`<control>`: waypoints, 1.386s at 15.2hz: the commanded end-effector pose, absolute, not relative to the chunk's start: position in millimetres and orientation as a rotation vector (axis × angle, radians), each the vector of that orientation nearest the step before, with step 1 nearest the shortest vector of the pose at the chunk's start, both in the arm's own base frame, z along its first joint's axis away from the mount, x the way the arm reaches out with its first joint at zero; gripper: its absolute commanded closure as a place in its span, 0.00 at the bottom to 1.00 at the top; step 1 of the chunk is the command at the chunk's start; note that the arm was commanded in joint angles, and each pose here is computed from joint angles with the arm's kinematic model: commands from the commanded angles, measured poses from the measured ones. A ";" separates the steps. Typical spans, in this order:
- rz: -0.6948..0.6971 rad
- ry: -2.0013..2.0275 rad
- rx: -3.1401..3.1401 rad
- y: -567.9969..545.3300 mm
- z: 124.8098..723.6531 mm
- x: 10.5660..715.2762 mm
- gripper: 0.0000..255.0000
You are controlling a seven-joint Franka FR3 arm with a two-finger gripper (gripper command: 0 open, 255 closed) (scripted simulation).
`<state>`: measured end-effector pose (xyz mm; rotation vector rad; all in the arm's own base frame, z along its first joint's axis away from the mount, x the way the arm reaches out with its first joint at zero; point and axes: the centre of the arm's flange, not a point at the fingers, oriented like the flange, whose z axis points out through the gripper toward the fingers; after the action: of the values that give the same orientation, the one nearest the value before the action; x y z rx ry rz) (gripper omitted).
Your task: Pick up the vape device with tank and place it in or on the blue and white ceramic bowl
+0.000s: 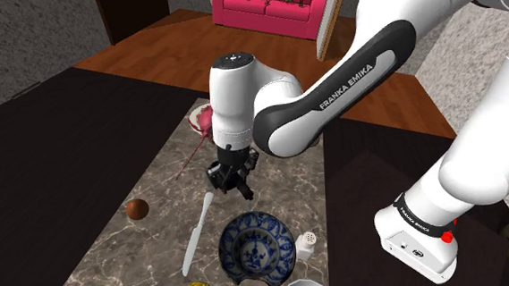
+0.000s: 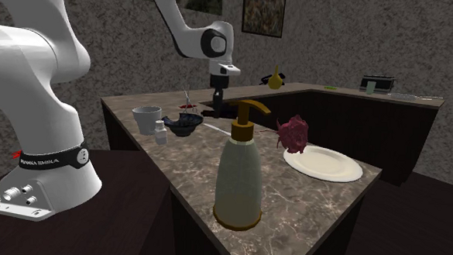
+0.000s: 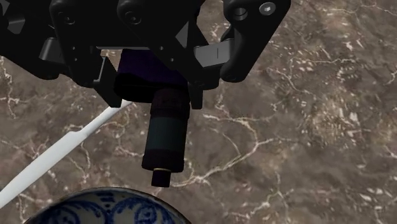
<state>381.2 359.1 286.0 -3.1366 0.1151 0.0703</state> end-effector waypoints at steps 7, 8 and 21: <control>0.071 0.115 -3.136 359.2 328.3 382.2 1.00; 0.071 0.115 -3.136 359.2 333.6 382.2 1.00; 0.071 0.115 -3.136 399.9 340.8 229.2 1.00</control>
<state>240.8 397.0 339.0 -3.1376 0.1127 0.0697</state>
